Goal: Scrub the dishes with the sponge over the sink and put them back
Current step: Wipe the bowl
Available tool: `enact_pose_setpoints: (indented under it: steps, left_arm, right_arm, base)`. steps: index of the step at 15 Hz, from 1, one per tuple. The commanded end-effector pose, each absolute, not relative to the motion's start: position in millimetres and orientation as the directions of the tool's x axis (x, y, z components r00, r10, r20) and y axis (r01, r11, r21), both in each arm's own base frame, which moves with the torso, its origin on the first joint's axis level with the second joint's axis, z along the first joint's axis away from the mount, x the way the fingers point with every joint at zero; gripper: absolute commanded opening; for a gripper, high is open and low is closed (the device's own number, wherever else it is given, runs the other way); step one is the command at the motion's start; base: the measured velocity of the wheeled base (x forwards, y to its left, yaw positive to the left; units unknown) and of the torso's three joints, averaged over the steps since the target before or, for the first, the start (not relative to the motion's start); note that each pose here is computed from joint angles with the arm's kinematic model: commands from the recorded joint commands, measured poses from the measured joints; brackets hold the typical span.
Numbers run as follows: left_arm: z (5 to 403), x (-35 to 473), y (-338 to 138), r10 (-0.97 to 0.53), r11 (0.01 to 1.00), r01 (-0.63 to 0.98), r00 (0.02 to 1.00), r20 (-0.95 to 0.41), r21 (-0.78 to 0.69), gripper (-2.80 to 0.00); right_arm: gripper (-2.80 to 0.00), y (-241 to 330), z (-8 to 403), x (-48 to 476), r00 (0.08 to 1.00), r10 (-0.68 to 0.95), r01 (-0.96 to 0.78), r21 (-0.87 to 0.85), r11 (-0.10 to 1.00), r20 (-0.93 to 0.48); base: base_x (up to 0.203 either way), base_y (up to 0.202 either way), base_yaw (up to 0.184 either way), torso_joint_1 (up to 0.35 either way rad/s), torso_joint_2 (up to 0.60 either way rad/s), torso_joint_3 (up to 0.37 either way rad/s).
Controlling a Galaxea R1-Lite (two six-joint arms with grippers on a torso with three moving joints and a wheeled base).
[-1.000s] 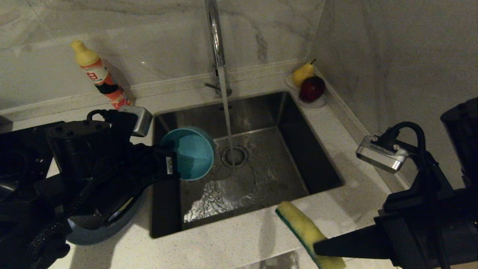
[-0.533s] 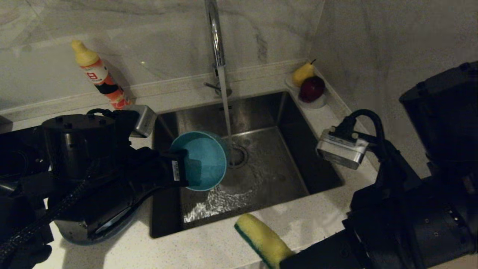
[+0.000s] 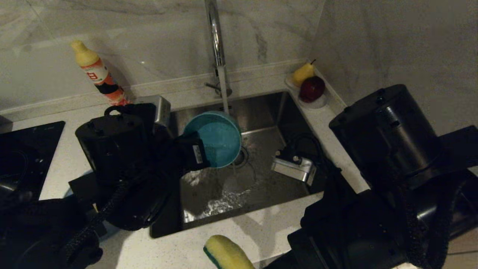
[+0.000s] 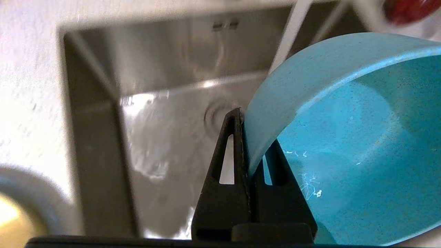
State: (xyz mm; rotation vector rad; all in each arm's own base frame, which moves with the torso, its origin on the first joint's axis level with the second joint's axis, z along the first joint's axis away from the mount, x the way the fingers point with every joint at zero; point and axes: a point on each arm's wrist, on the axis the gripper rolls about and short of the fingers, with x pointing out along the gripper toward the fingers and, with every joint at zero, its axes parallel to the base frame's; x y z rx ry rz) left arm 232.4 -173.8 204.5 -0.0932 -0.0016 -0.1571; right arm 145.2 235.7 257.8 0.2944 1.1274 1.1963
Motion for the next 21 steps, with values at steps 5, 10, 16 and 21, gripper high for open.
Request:
enact_pose_setpoints:
  steps: [5,10,16,21]
  left_arm:
    - [185,239,-190,-0.177,0.982,0.178,0.984,0.021,-0.063,-2.8]
    - [181,237,-188,-0.177,0.981,0.179,0.984,0.034,-0.069,-2.8]
    - [186,239,-185,-0.165,0.983,0.169,0.985,0.059,-0.068,-2.8]
    - [186,244,-177,-0.131,0.988,0.137,0.988,0.076,-0.072,-2.8]
  right_arm:
    - [-2.8,261,253,166,-0.064,0.842,-0.548,0.724,0.419,-0.536]
    - [-2.8,268,267,204,0.028,0.873,-0.454,0.772,0.445,-0.487]
    - [-2.8,257,272,217,0.076,0.876,-0.405,0.788,0.463,-0.476]
    - [-2.8,232,283,225,0.105,0.892,-0.392,0.806,0.444,-0.44]
  base:
    - [0.0,0.0,0.0,0.0,0.0,0.0]
    - [0.0,0.0,0.0,0.0,0.0,0.0]
    - [0.0,0.0,0.0,0.0,0.0,0.0]
    - [0.0,0.0,0.0,0.0,0.0,0.0]
